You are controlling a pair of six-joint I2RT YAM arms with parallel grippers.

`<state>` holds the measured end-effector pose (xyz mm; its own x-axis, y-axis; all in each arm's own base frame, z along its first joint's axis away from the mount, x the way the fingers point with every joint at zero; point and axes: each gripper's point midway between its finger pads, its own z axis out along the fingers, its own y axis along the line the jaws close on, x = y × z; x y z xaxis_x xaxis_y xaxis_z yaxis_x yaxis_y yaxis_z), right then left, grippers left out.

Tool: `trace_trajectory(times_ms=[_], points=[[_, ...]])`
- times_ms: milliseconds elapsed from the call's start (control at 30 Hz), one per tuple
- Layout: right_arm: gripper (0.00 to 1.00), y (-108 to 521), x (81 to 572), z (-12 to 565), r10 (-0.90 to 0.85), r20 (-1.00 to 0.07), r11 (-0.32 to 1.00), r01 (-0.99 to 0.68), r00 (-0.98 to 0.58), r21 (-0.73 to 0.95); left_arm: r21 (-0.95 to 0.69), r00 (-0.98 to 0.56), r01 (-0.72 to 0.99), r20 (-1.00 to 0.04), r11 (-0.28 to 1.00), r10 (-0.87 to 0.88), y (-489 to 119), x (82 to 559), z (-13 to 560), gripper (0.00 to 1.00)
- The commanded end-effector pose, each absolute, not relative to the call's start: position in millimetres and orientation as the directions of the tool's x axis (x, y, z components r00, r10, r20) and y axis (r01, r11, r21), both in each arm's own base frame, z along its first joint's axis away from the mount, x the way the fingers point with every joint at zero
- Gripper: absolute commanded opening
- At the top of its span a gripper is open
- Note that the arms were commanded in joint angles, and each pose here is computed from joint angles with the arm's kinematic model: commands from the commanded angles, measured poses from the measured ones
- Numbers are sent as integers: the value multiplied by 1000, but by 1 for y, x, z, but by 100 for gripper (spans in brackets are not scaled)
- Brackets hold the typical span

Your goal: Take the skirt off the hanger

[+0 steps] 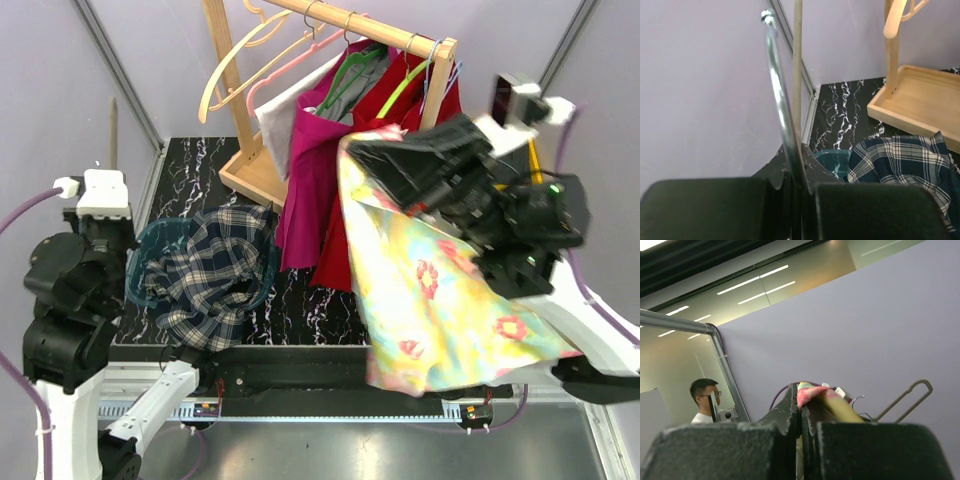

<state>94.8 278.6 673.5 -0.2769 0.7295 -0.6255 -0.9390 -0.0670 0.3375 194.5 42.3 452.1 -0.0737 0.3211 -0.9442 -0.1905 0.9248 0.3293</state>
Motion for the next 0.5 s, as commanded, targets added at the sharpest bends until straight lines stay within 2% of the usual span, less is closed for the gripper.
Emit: trace_trajectory(times_ms=[0,33,100,133,200,233,267,300,333,367,433,467], points=[[1,355,110,662,620,-691,-163,-923,-371,349,171,157,-201,-966,964,204,42,160,523,0],[1,354,105,679,630,-676,-200,-921,-382,333,138,201,-192,-963,972,177,42,151,535,0],[1,393,115,667,575,-701,-234,-906,-422,353,51,277,-200,-955,978,106,47,132,550,0],[1,389,106,687,587,-689,-267,-906,-424,330,1,329,-219,-941,976,74,54,121,562,0],[1,427,116,673,539,-713,-278,-894,-448,351,-93,386,-259,-922,961,15,67,103,571,0],[1,420,108,694,555,-706,-298,-898,-440,325,-120,412,-272,-911,955,3,73,93,578,0],[1,453,118,673,511,-722,-298,-884,-466,360,-143,428,-283,-904,949,-9,77,87,581,0],[1,460,117,674,503,-725,-310,-881,-470,357,-177,460,-309,-888,934,-15,86,76,587,0],[1,447,107,695,529,-706,-342,-880,-471,330,-191,479,-314,-878,930,-19,89,70,591,0],[1,480,118,671,491,-715,-342,-865,-497,367,-204,489,-322,-872,924,-22,93,64,593,0],[2,478,117,680,511,-685,-379,-851,-520,363,-211,503,-318,-864,924,-24,97,54,598,0],[1,493,123,666,490,-686,-377,-840,-538,389,-214,508,-309,-861,927,-30,97,50,598,0]])
